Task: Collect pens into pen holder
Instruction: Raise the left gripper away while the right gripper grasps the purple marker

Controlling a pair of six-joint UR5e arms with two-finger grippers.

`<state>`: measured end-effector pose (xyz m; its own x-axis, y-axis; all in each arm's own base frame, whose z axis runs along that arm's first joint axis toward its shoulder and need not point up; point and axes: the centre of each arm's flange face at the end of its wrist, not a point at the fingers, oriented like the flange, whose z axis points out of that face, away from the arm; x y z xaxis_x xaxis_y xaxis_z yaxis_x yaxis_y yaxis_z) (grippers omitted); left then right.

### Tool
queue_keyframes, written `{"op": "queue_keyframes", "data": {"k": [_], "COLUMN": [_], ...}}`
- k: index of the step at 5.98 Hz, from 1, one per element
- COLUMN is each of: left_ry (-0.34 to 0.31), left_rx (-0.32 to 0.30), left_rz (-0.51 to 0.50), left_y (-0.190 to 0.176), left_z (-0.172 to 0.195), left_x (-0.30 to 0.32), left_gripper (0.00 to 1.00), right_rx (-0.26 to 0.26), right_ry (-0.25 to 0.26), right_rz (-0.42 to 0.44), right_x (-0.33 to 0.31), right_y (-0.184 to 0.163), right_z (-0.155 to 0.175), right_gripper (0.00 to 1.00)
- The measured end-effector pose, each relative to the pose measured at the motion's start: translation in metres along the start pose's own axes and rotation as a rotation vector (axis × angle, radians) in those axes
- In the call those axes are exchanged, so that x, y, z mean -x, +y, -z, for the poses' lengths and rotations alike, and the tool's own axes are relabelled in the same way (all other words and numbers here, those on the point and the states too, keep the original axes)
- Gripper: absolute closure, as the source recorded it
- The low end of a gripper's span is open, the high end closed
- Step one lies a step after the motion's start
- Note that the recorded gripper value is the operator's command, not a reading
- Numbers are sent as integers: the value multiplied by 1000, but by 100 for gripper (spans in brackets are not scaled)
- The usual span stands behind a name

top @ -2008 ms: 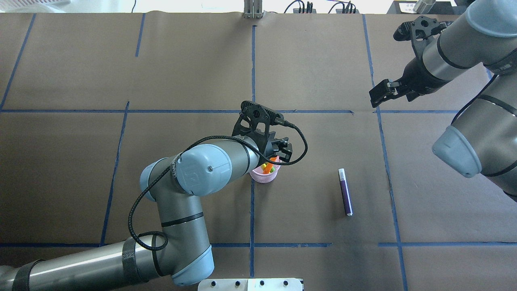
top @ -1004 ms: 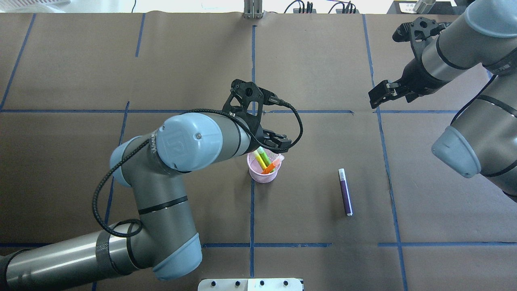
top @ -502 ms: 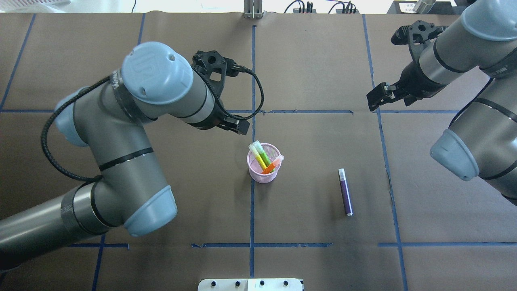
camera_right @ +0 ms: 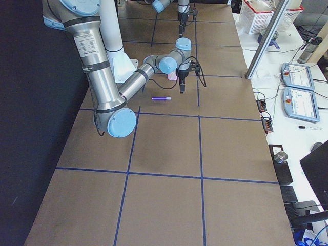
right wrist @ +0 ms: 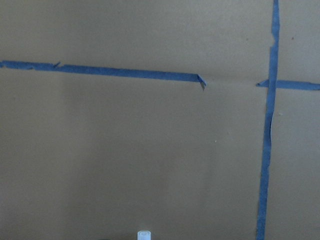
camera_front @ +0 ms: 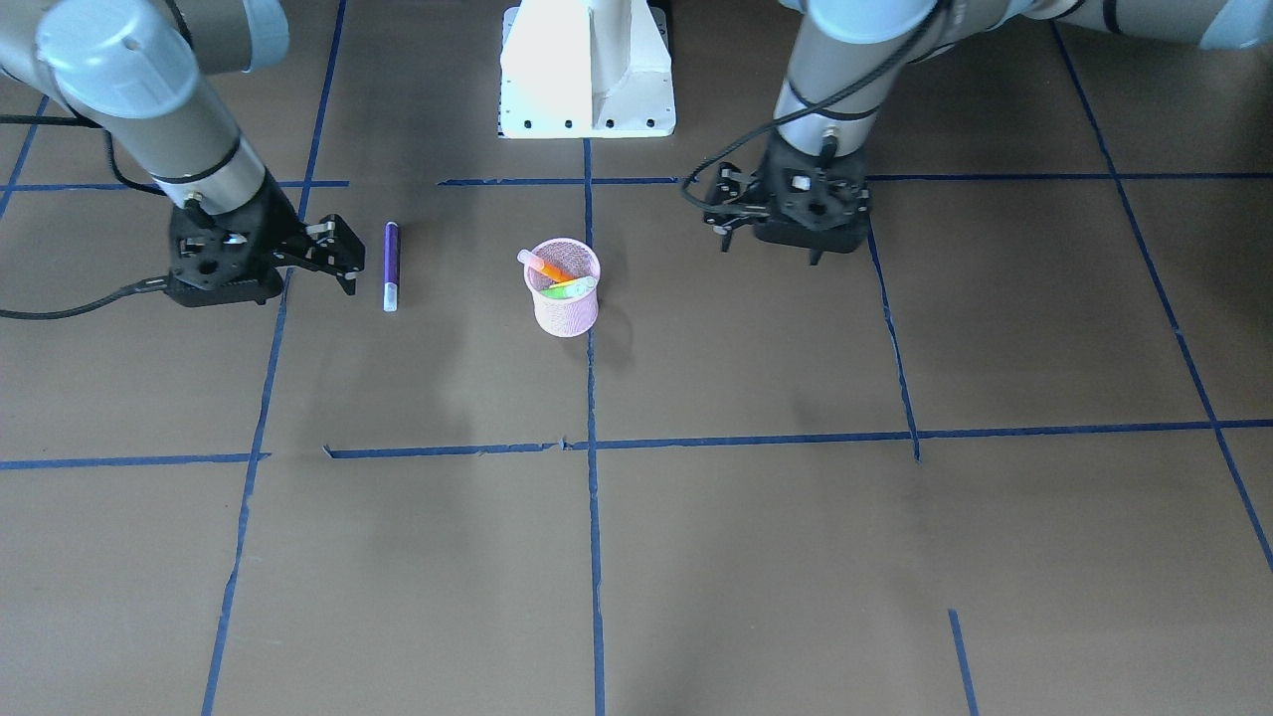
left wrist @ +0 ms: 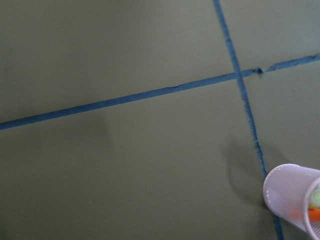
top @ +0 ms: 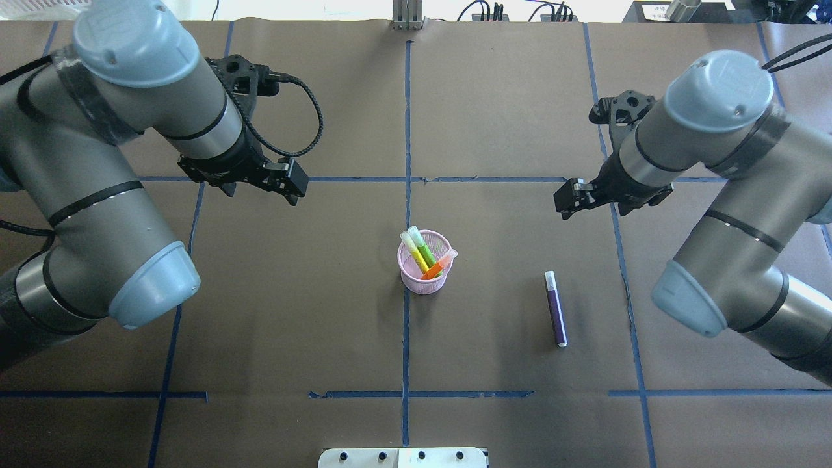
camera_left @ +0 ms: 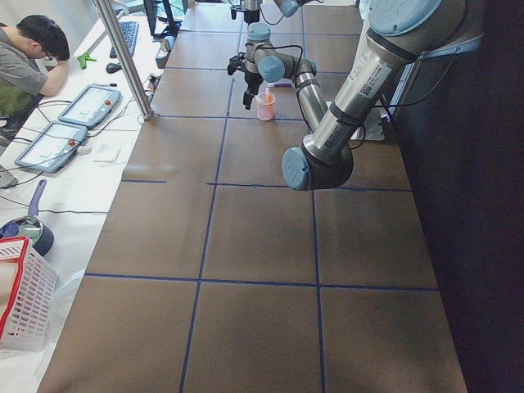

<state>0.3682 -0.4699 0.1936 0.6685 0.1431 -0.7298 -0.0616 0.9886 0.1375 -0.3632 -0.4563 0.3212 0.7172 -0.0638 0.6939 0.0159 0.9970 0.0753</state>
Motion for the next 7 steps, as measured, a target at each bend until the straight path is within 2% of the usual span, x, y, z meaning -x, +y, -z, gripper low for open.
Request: {"op": "queue_keyframes", "data": {"k": [3, 5, 7], "left_ry": [7, 13, 14], "left_rx": [2, -6, -10], "left_rz": [14, 10, 7], "left_y": [5, 7, 9], "left_z": [8, 12, 13], "left_x": [8, 6, 4], "left_gripper": [0, 0, 0], "right_rx": [57, 72, 8], "right_ry": [69, 74, 26], "right_rz": [26, -16, -56], "right_x": [32, 46, 41], "right_y": [40, 58, 73], "right_z": [-63, -79, -89], "right_gripper": [11, 10, 11]}}
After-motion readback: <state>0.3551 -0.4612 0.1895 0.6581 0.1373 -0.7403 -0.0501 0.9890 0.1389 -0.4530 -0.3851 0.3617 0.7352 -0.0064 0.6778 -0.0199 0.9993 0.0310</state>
